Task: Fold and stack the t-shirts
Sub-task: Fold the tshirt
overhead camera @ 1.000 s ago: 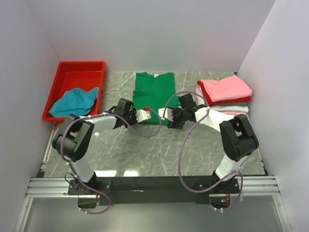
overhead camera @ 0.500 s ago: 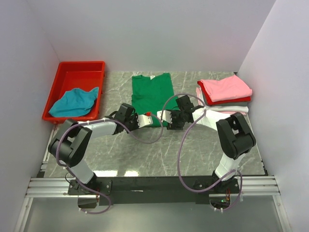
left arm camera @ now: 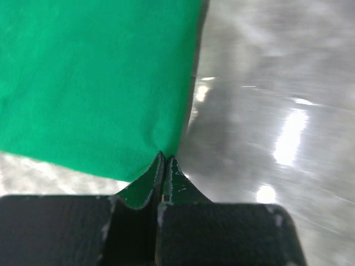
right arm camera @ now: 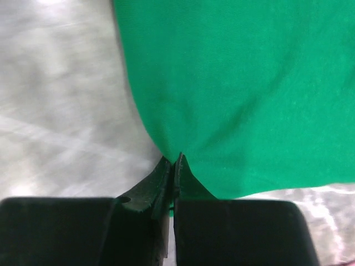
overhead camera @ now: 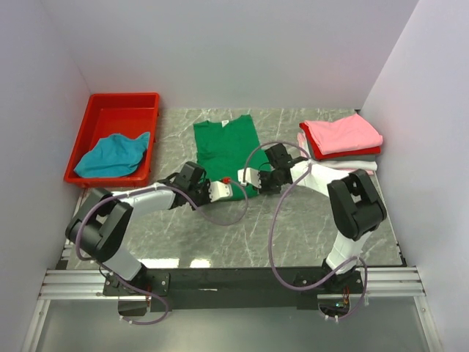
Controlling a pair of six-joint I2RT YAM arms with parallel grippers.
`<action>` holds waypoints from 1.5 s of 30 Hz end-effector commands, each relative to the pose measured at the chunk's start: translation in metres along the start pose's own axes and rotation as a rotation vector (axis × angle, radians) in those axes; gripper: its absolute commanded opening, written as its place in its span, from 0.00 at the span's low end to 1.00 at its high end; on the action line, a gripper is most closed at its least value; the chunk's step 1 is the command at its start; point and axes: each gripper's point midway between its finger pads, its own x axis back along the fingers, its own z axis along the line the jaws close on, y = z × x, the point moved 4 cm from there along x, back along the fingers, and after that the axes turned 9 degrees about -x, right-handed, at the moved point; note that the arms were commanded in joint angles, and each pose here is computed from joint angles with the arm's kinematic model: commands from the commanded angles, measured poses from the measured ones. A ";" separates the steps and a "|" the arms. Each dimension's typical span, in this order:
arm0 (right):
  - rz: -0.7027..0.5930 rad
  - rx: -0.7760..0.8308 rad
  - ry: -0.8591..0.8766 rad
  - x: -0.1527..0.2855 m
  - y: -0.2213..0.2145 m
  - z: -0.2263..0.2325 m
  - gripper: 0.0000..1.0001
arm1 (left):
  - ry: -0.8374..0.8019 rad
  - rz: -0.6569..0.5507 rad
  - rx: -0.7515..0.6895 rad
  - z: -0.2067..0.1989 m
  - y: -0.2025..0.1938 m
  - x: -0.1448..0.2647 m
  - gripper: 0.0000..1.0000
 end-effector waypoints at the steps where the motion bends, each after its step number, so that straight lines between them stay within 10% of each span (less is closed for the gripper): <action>1: -0.026 0.008 0.161 0.031 0.003 0.042 0.00 | -0.137 -0.057 0.002 -0.033 0.019 0.014 0.00; 14: -0.070 0.016 0.349 0.093 -0.023 0.153 0.00 | -0.445 -0.163 0.019 -0.145 0.070 0.064 0.00; 34: -0.196 -0.401 -0.303 0.066 0.063 -0.122 0.00 | 0.276 -0.269 0.085 0.154 0.038 0.020 0.00; 45: -0.232 -0.525 -0.514 0.027 0.055 -0.200 0.00 | 0.471 -0.225 0.135 0.232 0.024 -0.028 0.00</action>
